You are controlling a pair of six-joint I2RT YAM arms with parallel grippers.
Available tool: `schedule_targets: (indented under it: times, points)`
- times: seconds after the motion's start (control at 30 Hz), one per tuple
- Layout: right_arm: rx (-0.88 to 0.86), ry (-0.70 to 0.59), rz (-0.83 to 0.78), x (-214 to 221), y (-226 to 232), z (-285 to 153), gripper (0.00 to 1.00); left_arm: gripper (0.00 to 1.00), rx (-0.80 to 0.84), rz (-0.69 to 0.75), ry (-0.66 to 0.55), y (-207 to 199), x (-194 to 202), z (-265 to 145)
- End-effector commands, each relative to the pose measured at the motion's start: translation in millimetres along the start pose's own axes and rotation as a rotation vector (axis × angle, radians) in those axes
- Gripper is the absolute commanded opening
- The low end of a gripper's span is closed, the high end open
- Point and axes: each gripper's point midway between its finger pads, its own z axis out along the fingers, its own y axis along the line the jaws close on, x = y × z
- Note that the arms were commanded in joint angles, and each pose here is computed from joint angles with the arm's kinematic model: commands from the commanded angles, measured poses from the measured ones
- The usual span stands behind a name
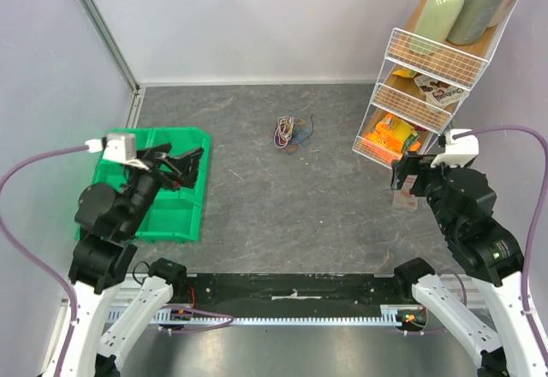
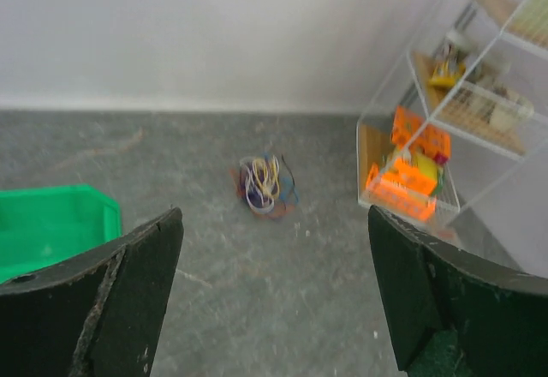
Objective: Untangle the cables
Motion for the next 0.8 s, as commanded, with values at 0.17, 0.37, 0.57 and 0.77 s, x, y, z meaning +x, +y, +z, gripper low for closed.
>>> schedule_targets:
  times: [0.17, 0.37, 0.57, 0.77]
  points:
    - [-0.510, 0.106, 0.100, 13.2, 105.9, 12.3, 0.98, 0.93, 0.107, -0.029, 0.306, -8.8, 84.5, 6.1]
    - [-0.670, 0.172, 0.179, 51.0, 163.4, 16.8, 0.98, 0.89, 0.137, -0.103, 0.423, -12.5, 121.2, 7.9]
    - [-0.688, 0.304, 0.078, 111.0, 230.2, 41.4, 0.98, 0.87, 0.148, -0.214, 0.576, -11.5, 178.1, 8.8]
    - [-0.387, 0.247, 0.112, 137.1, 254.8, 118.3, 0.98, 0.86, 0.077, -0.356, 0.704, -2.8, 229.6, 32.5]
